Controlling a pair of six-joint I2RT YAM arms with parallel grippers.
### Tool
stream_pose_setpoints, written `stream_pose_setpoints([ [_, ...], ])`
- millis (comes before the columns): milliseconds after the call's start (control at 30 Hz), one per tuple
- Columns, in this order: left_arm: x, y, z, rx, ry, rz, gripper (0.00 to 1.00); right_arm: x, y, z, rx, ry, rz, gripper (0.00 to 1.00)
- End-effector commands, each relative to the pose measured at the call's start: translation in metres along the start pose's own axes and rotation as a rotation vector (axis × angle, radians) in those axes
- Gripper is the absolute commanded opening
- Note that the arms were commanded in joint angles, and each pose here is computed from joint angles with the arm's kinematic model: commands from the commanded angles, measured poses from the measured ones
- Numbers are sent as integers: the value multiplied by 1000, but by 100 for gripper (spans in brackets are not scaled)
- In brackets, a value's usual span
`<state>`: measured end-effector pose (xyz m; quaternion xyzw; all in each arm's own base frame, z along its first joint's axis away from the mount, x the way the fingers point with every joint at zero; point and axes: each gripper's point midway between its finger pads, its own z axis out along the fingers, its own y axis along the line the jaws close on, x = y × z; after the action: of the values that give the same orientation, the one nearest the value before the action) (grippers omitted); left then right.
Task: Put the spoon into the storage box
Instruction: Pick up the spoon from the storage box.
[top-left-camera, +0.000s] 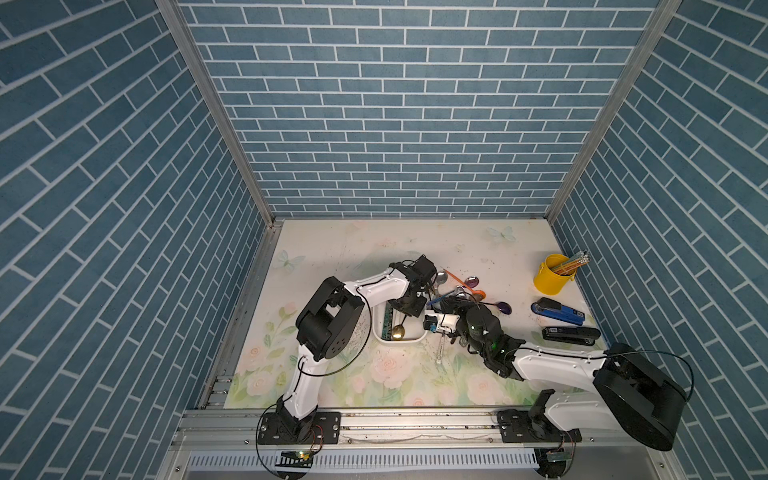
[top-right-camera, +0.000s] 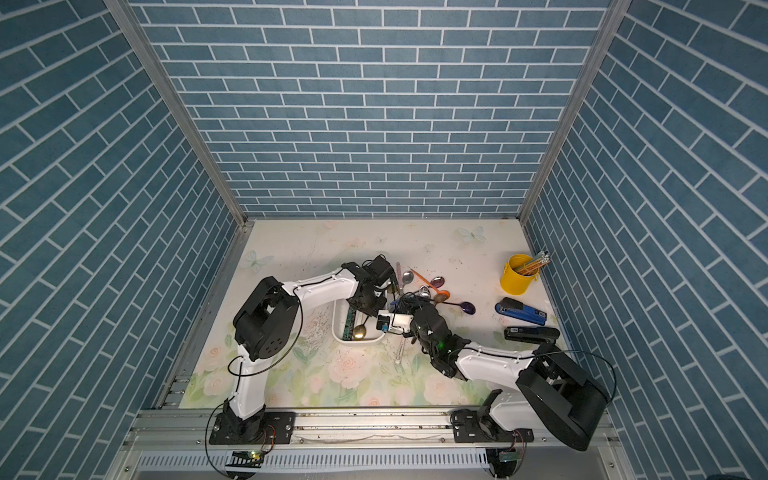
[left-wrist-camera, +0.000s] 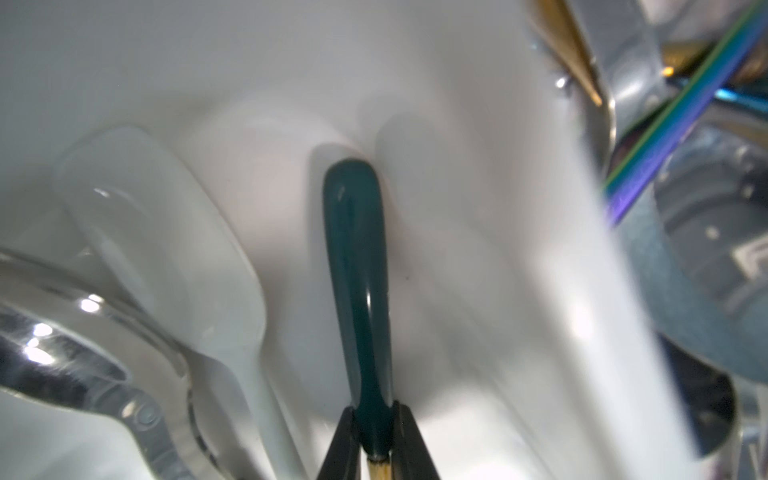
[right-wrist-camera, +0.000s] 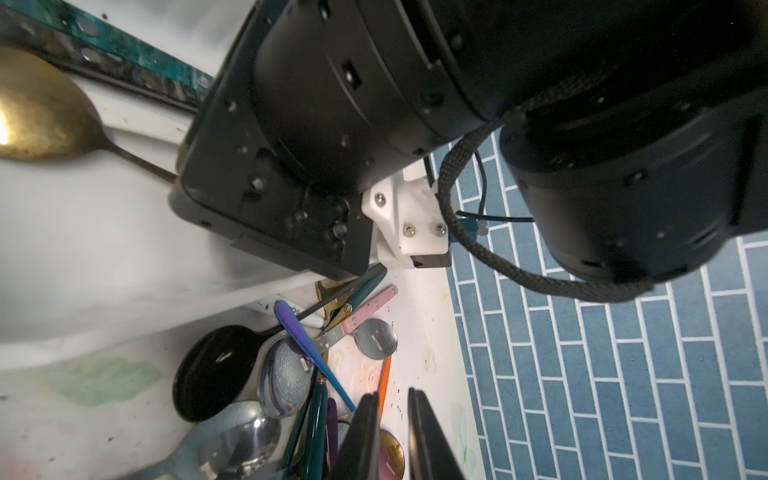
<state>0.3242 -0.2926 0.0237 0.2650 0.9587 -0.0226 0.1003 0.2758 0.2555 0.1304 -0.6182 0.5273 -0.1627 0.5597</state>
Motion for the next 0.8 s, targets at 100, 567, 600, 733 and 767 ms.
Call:
stream_pose_setpoints([
  [100,6,-8,-51,86,-46,187,0,-19,-4,2,32,-103,-118,24],
  [567,31,-17,-81,245,-47,265,0,-45,-19,15,89,-197,-253,39],
  [600,33,-17,-81,249,-47,267,0,-46,-20,15,91,-197,-258,39],
  [733,32,-16,-87,253,-63,266,0,-46,-9,15,46,-207,-298,44],
  [767,31,-16,-88,252,-66,267,0,-46,-6,15,32,-211,-309,50],
])
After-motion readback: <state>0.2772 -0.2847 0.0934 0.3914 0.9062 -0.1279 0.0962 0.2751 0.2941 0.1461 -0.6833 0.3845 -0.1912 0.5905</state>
